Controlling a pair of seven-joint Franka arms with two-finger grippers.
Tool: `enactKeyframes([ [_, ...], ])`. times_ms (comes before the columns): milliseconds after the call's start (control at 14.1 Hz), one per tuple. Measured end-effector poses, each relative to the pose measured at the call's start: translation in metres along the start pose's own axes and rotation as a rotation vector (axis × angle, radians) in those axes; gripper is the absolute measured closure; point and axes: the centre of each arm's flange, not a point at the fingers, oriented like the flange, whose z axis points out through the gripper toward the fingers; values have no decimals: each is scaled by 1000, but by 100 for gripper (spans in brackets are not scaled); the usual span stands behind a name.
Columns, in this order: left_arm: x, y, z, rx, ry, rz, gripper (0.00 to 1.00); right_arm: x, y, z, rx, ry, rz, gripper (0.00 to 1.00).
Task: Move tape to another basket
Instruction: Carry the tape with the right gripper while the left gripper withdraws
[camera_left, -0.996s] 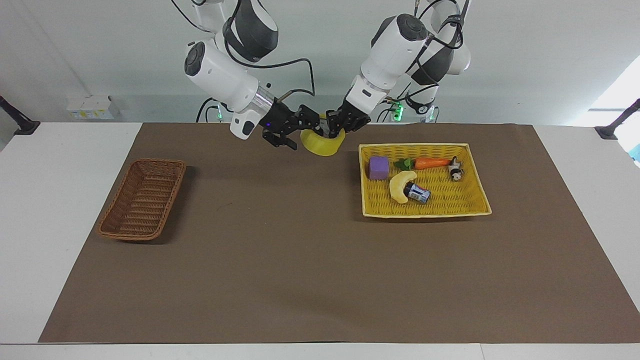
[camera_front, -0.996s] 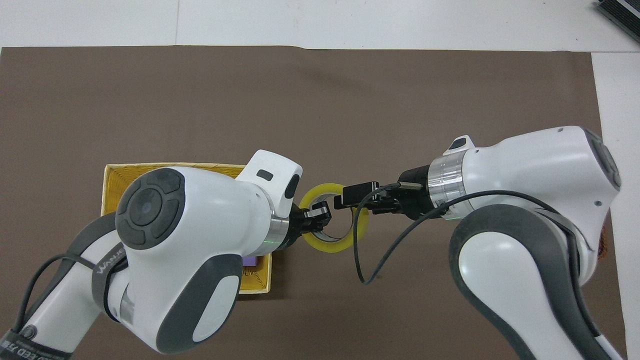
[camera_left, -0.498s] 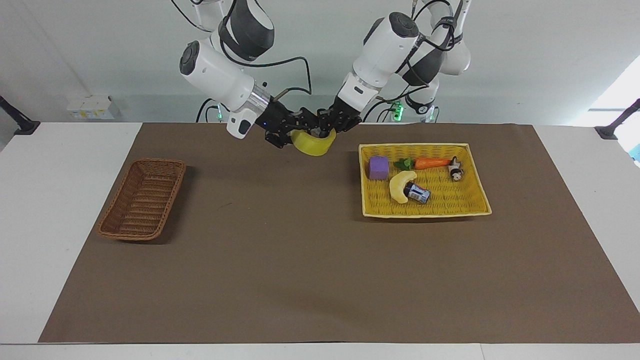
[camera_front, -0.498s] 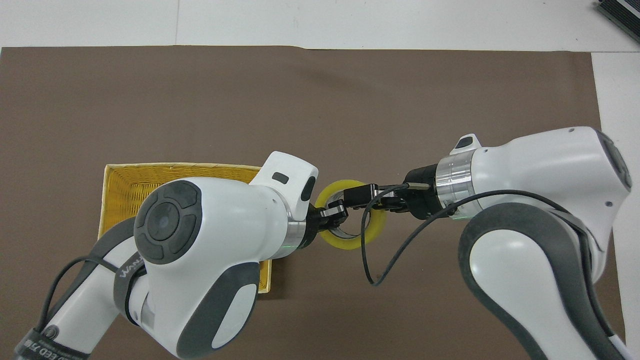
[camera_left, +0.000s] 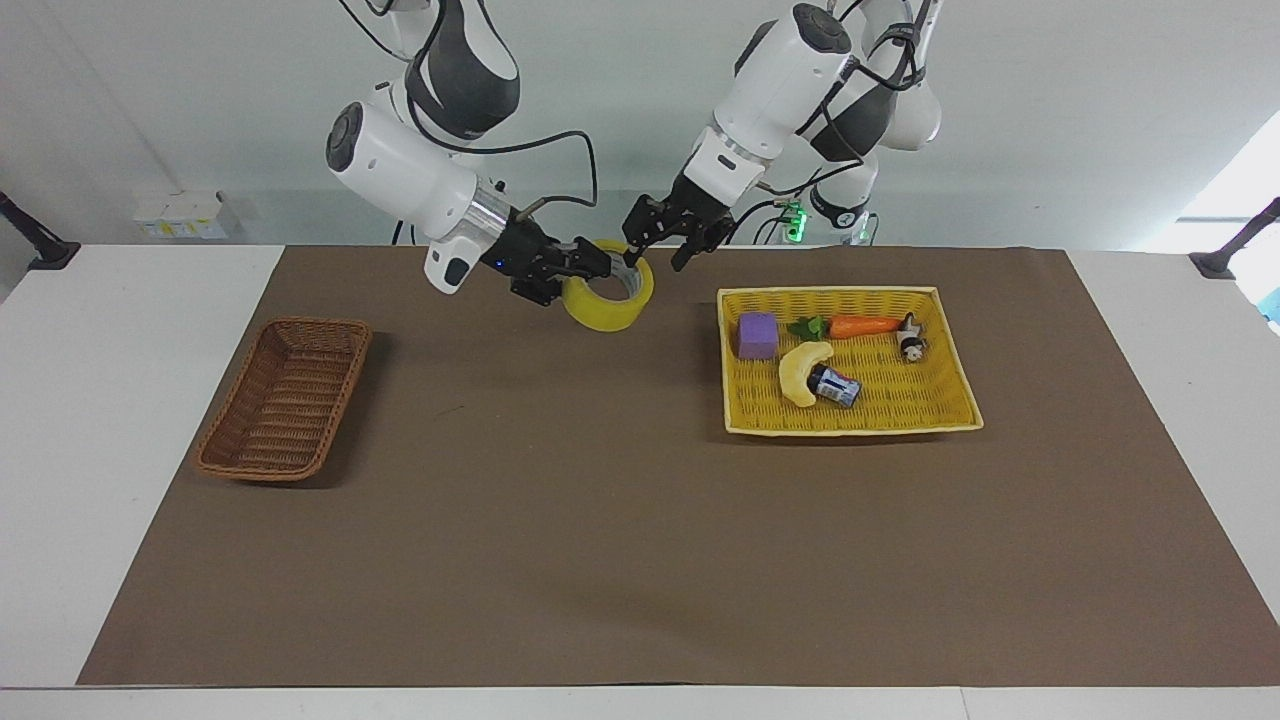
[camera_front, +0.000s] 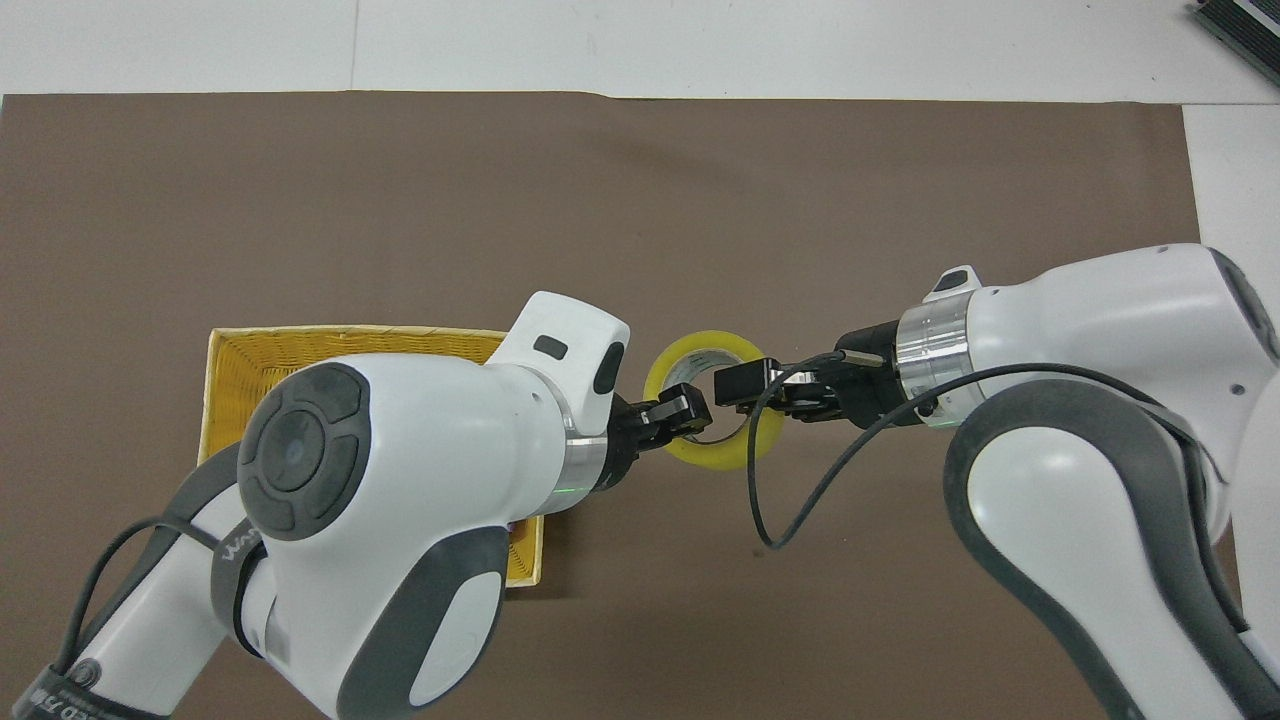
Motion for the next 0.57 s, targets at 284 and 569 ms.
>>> enactKeyframes([
  [284,35,-37,-35,40,-12,-70,0,15,51,-41,16,17,58,98],
  [569,76,-82,-69,59,0,-97,0,24,120,-100,-3,50,88,98],
])
